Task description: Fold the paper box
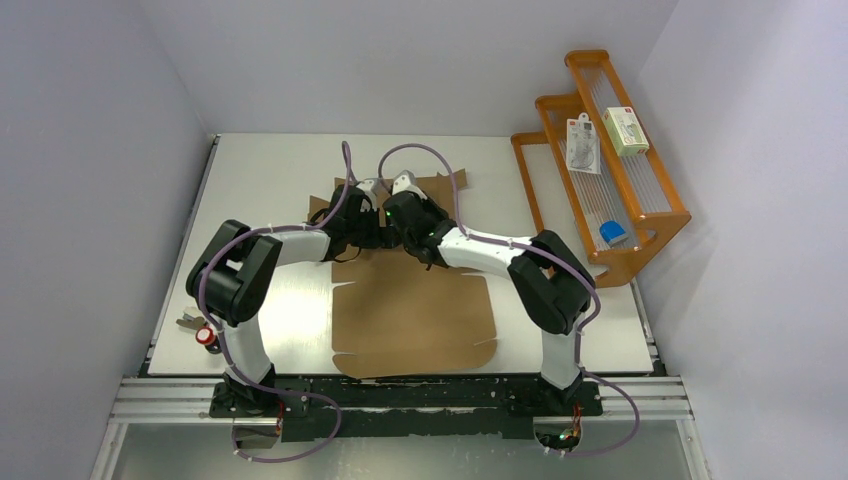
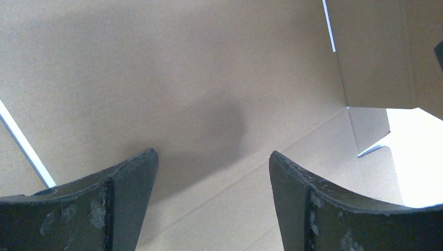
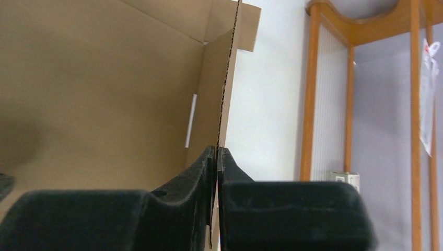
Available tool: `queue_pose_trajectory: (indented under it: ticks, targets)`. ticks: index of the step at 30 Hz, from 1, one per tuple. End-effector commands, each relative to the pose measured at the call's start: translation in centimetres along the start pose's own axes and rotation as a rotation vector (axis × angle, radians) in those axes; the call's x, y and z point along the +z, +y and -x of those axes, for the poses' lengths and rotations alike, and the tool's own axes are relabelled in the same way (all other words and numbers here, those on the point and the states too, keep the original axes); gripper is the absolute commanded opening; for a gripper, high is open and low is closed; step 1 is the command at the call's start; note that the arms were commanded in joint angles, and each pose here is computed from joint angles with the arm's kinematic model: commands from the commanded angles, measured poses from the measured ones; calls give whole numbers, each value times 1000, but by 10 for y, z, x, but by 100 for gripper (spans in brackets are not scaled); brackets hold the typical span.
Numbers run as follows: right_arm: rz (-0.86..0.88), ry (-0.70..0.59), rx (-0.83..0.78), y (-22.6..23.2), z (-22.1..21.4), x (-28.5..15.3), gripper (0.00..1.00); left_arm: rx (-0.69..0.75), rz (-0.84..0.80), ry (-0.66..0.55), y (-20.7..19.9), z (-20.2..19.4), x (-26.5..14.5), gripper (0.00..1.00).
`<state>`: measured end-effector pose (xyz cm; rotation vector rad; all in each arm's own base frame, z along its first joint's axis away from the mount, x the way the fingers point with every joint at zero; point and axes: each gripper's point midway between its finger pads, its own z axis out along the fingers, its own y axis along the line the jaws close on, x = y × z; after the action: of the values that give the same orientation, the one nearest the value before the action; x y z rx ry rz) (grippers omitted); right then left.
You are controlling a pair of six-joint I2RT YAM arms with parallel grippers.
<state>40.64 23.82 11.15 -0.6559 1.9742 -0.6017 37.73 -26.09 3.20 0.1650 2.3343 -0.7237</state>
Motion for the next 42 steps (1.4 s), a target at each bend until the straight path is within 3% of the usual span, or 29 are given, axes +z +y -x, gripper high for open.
queue_pose_trajectory:
  ticks: [1, 8, 18, 23, 34, 42]
  targets:
    - [-110, 29, -56, -13, -15, 0, 10, -46, 68, 164, 20, -55, -1, 84]
    - [-67, 36, -58, -6, -15, 1, 19, -45, 76, 175, 22, -59, -1, 84]
    - [153, -84, 138, -31, 24, -46, 52, -34, 87, 153, 21, -49, -6, 85]
    - [254, -108, 269, -46, 14, -69, 66, -33, 86, 150, 20, -47, -6, 85]
    - [476, 3, 824, -70, -73, -63, 77, -29, 68, 121, 11, -34, -13, 85]
    - [570, 48, 1015, -45, -111, -48, 78, -1, 46, 7, -10, 3, -46, 87]
